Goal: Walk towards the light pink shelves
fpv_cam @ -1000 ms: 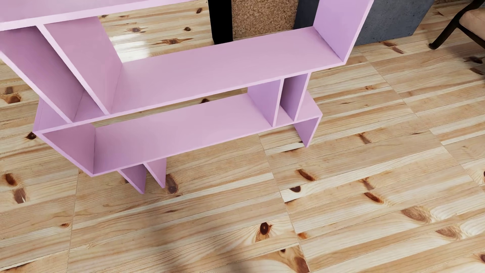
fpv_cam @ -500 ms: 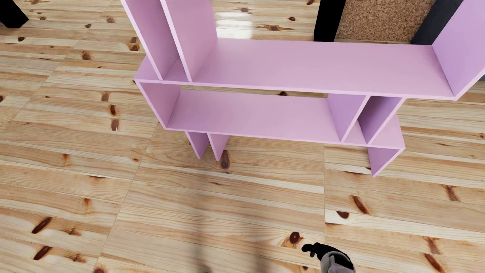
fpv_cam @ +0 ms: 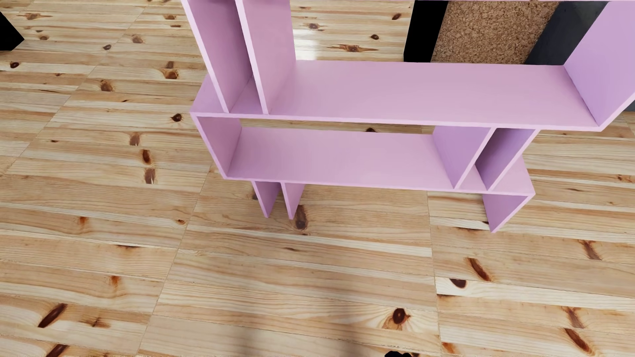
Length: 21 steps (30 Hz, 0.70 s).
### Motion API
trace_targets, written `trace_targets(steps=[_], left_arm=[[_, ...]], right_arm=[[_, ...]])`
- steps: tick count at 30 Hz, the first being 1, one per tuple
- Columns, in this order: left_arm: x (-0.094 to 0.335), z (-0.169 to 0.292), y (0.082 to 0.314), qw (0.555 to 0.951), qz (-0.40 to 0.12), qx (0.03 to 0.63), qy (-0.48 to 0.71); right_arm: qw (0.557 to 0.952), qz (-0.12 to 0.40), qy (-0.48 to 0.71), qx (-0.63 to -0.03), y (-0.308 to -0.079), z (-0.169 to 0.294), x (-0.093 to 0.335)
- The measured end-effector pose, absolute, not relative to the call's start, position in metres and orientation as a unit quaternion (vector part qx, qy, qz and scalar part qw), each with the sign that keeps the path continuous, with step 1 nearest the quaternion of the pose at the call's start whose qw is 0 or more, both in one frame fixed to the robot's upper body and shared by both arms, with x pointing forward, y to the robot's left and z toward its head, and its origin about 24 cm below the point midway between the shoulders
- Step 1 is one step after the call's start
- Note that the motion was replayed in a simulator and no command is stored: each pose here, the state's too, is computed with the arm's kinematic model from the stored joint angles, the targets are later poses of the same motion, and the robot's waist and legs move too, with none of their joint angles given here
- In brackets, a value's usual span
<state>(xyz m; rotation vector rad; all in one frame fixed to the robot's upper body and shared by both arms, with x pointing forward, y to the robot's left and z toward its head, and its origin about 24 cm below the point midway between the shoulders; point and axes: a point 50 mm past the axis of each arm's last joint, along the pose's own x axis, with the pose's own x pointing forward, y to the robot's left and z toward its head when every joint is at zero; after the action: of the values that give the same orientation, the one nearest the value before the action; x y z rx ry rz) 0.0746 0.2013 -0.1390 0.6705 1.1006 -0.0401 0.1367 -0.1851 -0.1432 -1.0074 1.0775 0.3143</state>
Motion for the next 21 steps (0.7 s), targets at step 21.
trace_targets(steps=[21], left_arm=[[0.124,-0.126,0.192,0.838,-0.009,0.332,0.434]], right_arm=[[0.691,0.261,0.473,-0.481,-0.152,-0.151,0.124]])
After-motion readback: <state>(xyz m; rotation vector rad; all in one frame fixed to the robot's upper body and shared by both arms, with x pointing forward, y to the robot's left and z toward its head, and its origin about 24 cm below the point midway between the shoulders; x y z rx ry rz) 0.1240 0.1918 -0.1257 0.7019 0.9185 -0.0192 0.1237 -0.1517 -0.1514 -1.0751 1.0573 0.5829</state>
